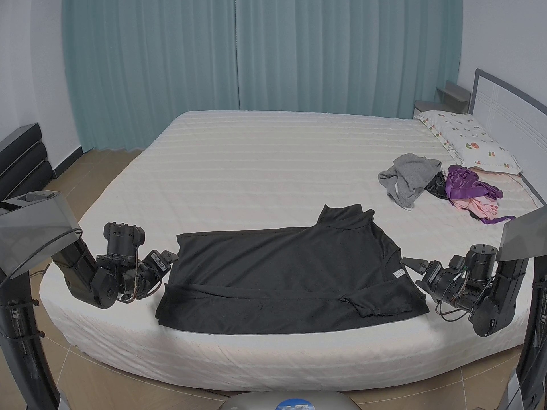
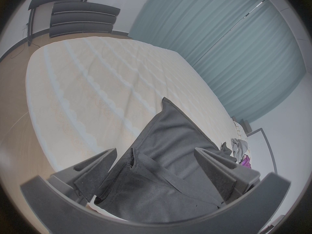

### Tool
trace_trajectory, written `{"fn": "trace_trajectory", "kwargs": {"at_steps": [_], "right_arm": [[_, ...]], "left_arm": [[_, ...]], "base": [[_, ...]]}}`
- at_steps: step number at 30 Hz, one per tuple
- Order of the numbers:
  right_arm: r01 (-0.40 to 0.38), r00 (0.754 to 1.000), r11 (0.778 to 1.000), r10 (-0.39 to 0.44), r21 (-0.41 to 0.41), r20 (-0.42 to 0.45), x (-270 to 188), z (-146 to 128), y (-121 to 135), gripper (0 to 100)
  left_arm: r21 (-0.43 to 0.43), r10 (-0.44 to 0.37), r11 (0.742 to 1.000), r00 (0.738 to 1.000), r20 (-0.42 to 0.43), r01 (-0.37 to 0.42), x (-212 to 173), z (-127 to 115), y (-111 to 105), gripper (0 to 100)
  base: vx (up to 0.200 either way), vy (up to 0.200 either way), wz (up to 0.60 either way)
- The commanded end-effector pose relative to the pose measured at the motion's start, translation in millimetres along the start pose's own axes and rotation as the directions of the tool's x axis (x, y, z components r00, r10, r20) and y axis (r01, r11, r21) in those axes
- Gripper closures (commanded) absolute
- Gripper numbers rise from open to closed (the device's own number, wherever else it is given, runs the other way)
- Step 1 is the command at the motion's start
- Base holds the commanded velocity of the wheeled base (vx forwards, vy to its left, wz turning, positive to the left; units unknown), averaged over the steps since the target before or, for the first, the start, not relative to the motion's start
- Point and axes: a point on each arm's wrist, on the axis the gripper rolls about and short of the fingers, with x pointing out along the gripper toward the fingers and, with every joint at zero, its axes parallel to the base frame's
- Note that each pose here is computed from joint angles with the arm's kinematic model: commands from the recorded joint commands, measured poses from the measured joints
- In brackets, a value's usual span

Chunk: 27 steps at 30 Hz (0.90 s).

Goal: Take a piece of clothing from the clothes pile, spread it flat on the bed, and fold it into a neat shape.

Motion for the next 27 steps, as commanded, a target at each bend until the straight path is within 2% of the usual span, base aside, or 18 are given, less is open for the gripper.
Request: {"fn": "trace_trajectory", "kwargs": {"at_steps": [1,7,11,20,27], "right_arm": [[0.001,1.000,1.000,-0.001,0.000,-0.002,0.3,-0.5,-0.2,0],[0.005,1.000,1.000,-0.005,0.002,-0.004,0.7,-1.6,-1.6,0],[0.003,1.000,1.000,-0.003,0.001,-0.002,0.7,-1.4,-1.3,0],[0.006,1.000,1.000,-0.006,-0.001,-0.018,2.3,-6.0,-1.4,0],[0.012,1.000,1.000,-0.012,0.001,-0.024,3.5,-8.0,-3.5,0]], "left_arm": [[0.001,-0.001,1.000,1.000,-0.001,0.001,0.6,-0.8,-0.5,0],[-0.001,-0.004,1.000,1.000,0.007,0.004,0.5,0.5,-1.8,0],[-0.046,-0.019,0.999,1.000,0.013,0.020,-2.6,3.8,-2.5,0],[-0.048,-0.018,0.999,1.000,0.012,0.019,0.2,4.0,-2.8,0],[-0.047,-0.018,0.999,1.000,0.014,0.019,2.1,4.7,-2.9,0]], "base": [[0.000,0.000,0.00],[0.000,0.000,0.00],[0.000,0.000,0.00],[0.200,0.000,0.00],[0.000,0.000,0.00]]}}
